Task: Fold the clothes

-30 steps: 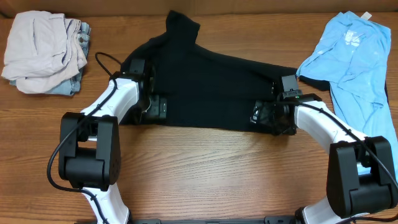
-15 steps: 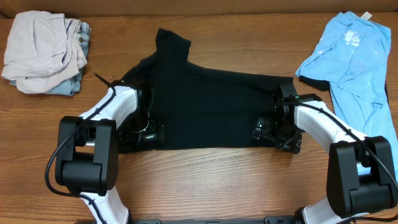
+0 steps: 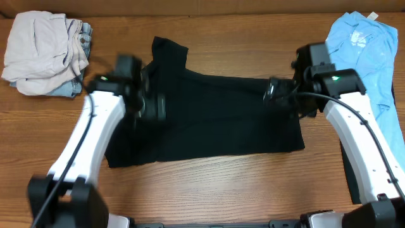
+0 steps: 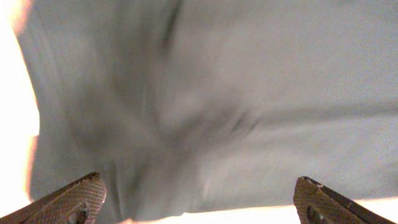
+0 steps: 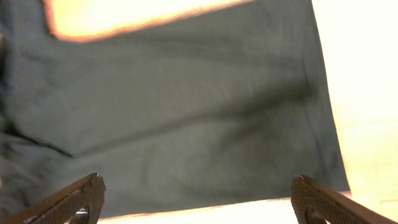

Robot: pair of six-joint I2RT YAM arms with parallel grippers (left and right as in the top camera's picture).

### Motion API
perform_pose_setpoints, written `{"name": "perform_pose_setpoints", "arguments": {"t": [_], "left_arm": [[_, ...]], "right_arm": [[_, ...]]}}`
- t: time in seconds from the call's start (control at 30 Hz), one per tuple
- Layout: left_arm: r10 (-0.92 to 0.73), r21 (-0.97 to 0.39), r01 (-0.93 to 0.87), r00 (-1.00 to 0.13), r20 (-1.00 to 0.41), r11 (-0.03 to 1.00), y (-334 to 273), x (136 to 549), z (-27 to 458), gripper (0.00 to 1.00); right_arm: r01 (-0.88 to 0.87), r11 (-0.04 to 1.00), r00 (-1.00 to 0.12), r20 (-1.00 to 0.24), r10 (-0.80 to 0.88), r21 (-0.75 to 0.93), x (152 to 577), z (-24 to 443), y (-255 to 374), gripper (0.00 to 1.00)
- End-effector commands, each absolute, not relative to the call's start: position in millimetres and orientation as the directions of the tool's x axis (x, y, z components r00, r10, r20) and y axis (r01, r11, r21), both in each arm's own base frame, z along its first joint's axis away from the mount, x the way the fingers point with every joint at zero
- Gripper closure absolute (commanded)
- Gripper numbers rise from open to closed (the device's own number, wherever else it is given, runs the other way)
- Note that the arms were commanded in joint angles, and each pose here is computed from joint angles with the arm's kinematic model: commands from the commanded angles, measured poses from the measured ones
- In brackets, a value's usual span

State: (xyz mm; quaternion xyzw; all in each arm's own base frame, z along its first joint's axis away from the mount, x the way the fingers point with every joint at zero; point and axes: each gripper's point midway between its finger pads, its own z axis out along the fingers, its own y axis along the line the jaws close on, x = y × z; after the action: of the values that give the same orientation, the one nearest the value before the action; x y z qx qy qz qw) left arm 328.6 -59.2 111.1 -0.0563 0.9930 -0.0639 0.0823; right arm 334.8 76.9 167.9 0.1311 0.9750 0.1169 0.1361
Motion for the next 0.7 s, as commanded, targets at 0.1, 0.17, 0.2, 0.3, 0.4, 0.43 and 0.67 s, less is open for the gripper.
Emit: {"name": "perform_pose_setpoints", "arguments": {"t": [0.1, 0.17, 0.2, 0.3, 0.4, 0.43, 0.67], "left_arm": [[0.046, -0.081, 0.126, -0.766, -0.641, 0.989, -65.1, 451.4, 215.4, 0.00], [0.061, -0.063, 0.138, -0.742, -0.667, 0.988, -64.1, 479.7, 211.3, 0.00], [0.065, -0.054, 0.137, -0.733, -0.677, 0.989, -62.7, 498.0, 204.9, 0.00], [0.088, -0.022, 0.141, -0.725, -0.683, 0.990, -59.8, 540.0, 182.4, 0.00], [0.115, 0.002, 0.155, -0.726, -0.678, 0.988, -61.2, 573.1, 155.3, 0.00], [0.119, 0.004, 0.157, -0.728, -0.675, 0.988, -62.0, 583.2, 144.9, 0.00], [0.118, 0.021, 0.138, -0.742, -0.660, 0.990, -59.2, 619.6, 88.5, 0.00]], "right_arm": [[0.139, 0.952, -0.898, -0.371, 0.237, 0.272, 361.6, 191.7, 78.8, 0.01], [0.136, 0.953, -0.897, -0.374, 0.235, 0.272, 362.4, 192.0, 78.9, 0.01], [0.135, 0.953, -0.897, -0.376, 0.233, 0.271, 362.7, 192.2, 78.7, 0.01], [0.141, 0.956, -0.896, -0.377, 0.234, 0.258, 362.2, 191.3, 76.2, 0.01], [0.145, 0.956, -0.898, -0.373, 0.235, 0.254, 361.1, 190.6, 75.5, 0.01], [0.145, 0.956, -0.898, -0.372, 0.235, 0.253, 360.8, 190.5, 75.4, 0.01], [0.150, 0.958, -0.902, -0.362, 0.234, 0.245, 358.1, 189.0, 74.1, 0.08]]}}
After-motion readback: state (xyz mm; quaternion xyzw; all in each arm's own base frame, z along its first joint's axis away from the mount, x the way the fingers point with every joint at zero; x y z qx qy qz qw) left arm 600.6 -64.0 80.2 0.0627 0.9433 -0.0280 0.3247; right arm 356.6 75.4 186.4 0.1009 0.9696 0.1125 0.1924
